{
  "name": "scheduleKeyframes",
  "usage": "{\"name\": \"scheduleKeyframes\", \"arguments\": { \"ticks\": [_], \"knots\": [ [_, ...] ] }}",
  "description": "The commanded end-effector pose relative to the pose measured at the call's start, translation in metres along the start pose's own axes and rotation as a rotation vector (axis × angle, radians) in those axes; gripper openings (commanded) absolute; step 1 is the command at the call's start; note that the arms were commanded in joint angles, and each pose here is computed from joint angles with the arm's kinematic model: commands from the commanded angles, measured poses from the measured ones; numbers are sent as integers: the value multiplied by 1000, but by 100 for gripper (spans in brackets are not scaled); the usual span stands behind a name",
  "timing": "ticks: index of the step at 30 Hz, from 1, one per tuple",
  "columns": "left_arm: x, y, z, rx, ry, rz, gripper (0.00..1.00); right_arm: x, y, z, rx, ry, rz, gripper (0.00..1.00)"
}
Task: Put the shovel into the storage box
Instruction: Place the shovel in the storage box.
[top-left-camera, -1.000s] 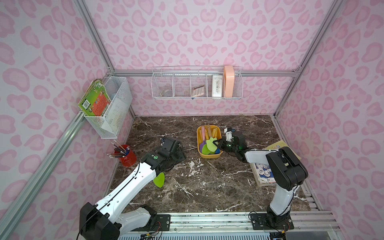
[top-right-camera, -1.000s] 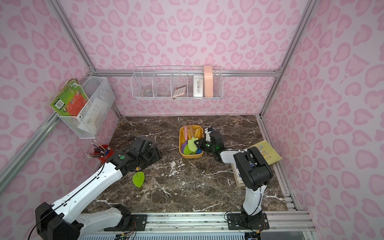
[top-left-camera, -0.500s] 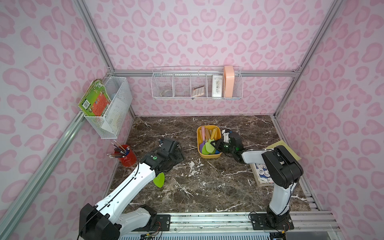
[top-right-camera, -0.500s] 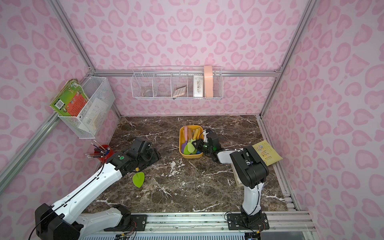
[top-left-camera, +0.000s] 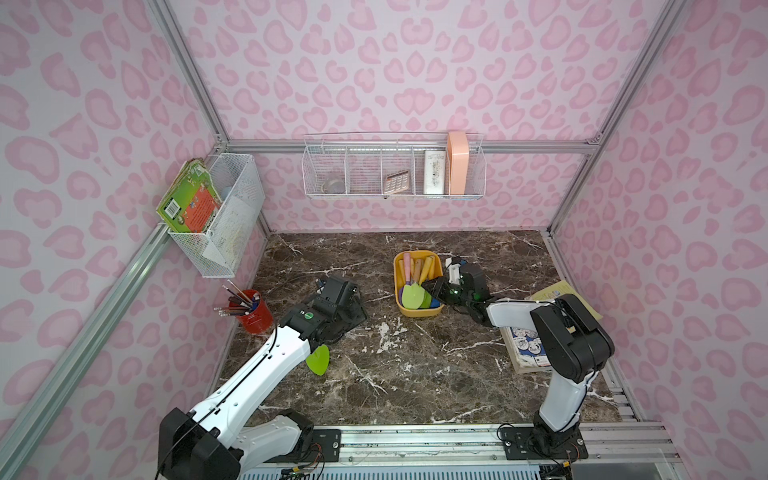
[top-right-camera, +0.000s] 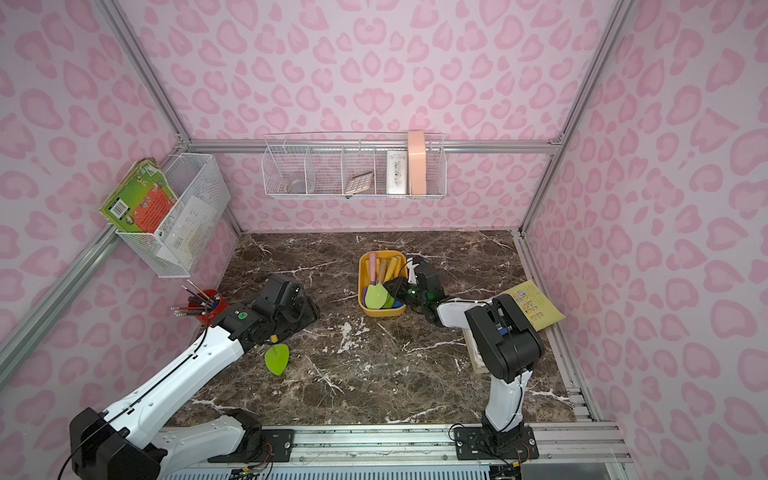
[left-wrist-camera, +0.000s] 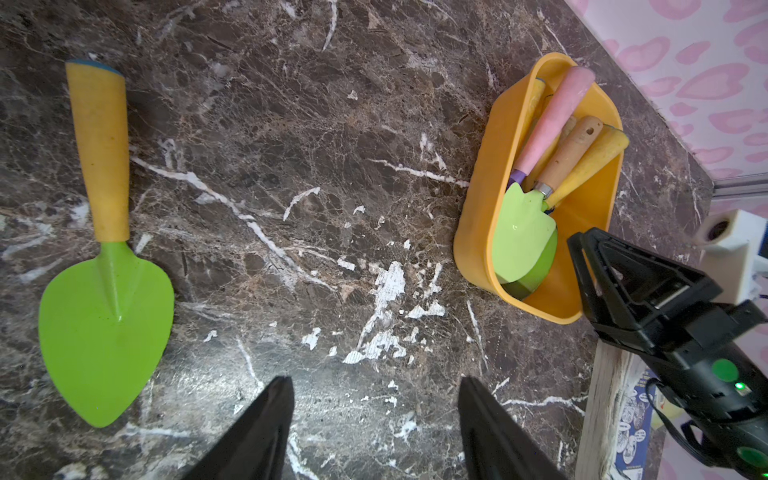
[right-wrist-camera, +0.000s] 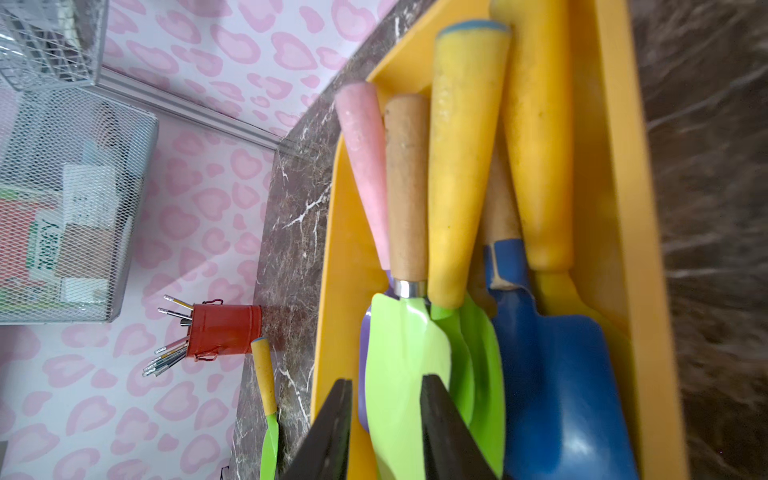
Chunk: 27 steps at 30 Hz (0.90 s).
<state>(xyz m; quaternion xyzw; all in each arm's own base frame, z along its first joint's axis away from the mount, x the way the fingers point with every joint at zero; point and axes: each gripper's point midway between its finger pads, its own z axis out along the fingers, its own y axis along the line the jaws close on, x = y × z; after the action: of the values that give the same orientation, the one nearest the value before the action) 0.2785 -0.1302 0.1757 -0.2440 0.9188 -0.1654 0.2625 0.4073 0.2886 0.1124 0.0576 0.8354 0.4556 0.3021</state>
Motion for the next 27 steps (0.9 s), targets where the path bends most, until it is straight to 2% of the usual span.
{"name": "scheduleKeyframes", "arguments": {
  "ticks": [1, 6, 7, 11, 18, 22, 27],
  "knots": [
    [-4, 3, -5, -21, -15, 37, 68, -13, 3, -14, 31, -37, -86, 32],
    [-11, 18, -13, -112, -32, 74, 69, -23, 21, -39, 31, -68, -201, 32],
    [-11, 22, -15, -129, -33, 76, 74, -21, 25, -43, 30, -65, -226, 32],
    [-15, 45, -18, -203, -53, 57, 76, -9, 36, -56, 14, -36, -307, 33],
    [-19, 100, -12, -332, -102, -49, 66, 22, 49, -86, -9, -10, -420, 32],
    [-20, 126, 1, -409, -84, -101, 60, 40, 50, -102, -11, 3, -468, 32],
    [-22, 147, 23, -508, -51, -107, 56, 54, 48, -119, -15, 1, -494, 33]
  ]
}}
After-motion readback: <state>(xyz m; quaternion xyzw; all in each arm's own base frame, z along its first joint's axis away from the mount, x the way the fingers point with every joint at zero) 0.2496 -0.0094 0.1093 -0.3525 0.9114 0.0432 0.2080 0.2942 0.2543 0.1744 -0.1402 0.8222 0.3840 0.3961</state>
